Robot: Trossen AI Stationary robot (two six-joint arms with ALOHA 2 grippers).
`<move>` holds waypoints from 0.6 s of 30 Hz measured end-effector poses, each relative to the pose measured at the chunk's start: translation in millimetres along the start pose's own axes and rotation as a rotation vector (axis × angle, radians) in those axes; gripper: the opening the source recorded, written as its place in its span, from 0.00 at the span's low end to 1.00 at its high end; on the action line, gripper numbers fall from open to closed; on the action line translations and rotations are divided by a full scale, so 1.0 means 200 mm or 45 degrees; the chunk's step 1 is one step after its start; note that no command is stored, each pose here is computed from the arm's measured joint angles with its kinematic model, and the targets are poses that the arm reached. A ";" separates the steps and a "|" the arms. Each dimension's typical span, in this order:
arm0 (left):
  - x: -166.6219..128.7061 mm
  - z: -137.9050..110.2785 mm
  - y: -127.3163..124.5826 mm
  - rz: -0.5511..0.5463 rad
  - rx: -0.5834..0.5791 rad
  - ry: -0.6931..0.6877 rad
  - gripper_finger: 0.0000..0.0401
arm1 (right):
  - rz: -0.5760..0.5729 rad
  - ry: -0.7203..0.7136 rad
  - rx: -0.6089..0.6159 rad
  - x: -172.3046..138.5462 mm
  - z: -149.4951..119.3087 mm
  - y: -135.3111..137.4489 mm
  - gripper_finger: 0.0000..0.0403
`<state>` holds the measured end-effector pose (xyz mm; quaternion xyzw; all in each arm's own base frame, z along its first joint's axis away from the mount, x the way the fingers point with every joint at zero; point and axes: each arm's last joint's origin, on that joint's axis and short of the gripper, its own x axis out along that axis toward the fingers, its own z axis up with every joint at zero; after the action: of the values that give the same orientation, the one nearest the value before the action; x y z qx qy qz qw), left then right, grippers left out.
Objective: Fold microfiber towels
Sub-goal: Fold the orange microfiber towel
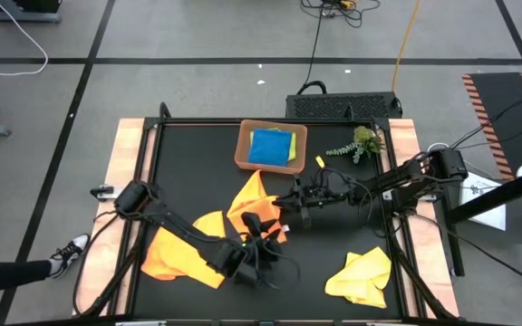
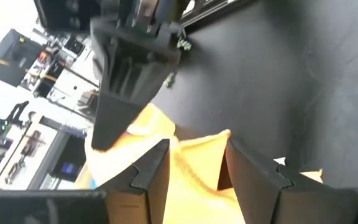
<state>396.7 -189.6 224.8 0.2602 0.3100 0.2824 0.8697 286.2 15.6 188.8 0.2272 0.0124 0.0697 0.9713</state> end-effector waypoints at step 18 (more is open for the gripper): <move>0.06 -0.06 0.06 0.122 0.013 0.097 0.39 | -0.001 0.021 0.002 0.00 -0.01 0.00 0.00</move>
<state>392.2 -170.1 219.9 0.2683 0.3317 0.3320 0.8413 286.3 15.8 187.3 0.2276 0.0207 0.0710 0.9709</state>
